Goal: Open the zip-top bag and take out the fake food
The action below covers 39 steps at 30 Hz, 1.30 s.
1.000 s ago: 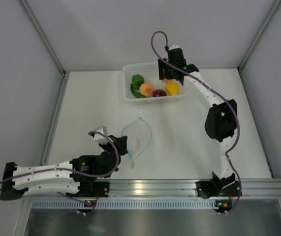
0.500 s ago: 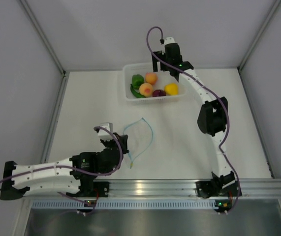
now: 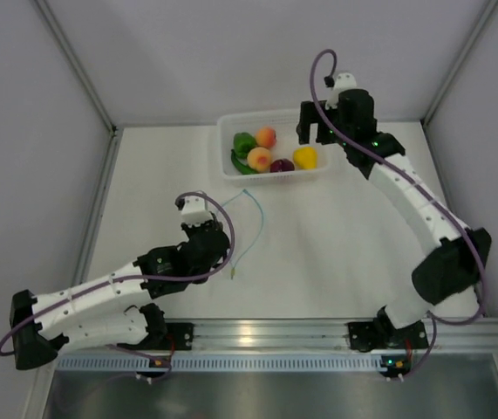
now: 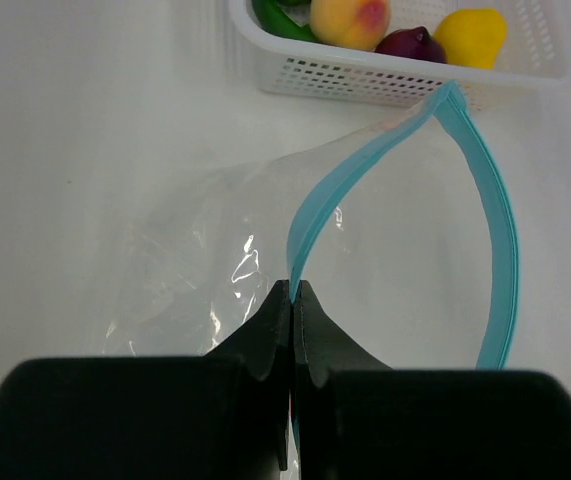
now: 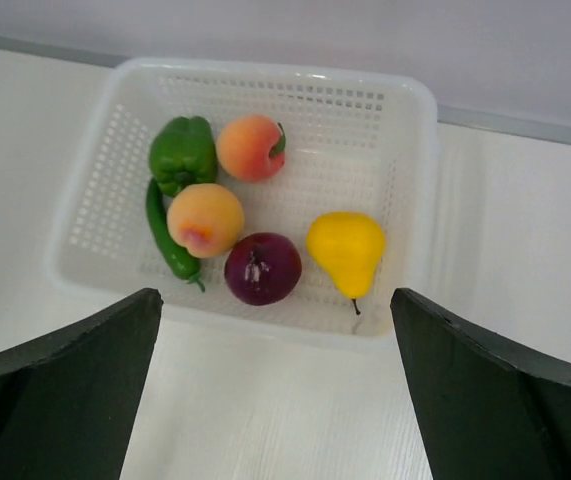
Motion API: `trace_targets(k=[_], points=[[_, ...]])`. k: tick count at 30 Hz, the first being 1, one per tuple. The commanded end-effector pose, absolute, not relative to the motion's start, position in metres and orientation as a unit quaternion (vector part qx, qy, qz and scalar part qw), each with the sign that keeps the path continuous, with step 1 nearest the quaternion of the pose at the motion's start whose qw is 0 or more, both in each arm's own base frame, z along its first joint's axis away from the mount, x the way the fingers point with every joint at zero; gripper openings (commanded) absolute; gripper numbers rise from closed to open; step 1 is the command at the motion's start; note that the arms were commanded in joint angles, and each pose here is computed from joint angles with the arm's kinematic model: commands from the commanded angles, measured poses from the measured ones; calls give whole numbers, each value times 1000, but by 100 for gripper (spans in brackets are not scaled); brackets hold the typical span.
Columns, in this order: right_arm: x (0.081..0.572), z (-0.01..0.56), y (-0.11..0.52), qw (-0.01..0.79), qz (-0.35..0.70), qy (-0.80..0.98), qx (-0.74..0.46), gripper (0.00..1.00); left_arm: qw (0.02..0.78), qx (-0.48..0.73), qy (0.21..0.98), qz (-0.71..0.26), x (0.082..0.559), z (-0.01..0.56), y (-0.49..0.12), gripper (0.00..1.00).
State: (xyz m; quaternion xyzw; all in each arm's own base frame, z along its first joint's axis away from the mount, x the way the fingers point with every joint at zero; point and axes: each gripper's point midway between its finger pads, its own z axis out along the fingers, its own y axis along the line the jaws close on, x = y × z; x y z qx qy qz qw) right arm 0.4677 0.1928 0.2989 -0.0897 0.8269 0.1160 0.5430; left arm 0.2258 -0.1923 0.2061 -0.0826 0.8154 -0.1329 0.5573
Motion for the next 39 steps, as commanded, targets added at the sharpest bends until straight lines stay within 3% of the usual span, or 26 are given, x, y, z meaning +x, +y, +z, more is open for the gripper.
trace_targets(k=[1,6,14,23,28,31,32,34,35,38,39], points=[[408,320,177,547,159,818,-84,100,573,-90,808,-103,234,237,-176,0],[350,283,152,528,157,831,-70,99,587,-97,804,-4,247,257,-129,0],[287,289,105,567,136,812,-10,99,584,-100,780,200,271,287,-48,0],[230,293,72,585,120,802,-1,100,385,-32,872,300,331,181,-14,0],[208,298,65,596,125,793,-9,99,360,-71,885,287,344,150,-16,0],[203,301,65,601,131,789,-13,99,337,-78,906,243,347,125,-33,16],[202,300,65,600,132,789,-14,99,333,-83,910,232,346,120,-37,30],[201,299,67,599,136,789,-14,99,330,-100,917,201,346,114,-47,38],[201,298,67,596,137,791,-14,99,334,-107,916,194,345,115,-48,48],[201,295,69,592,139,794,-19,99,355,-135,909,174,343,128,-50,59],[201,295,70,591,140,794,-22,99,375,-147,901,160,341,143,-49,70]])
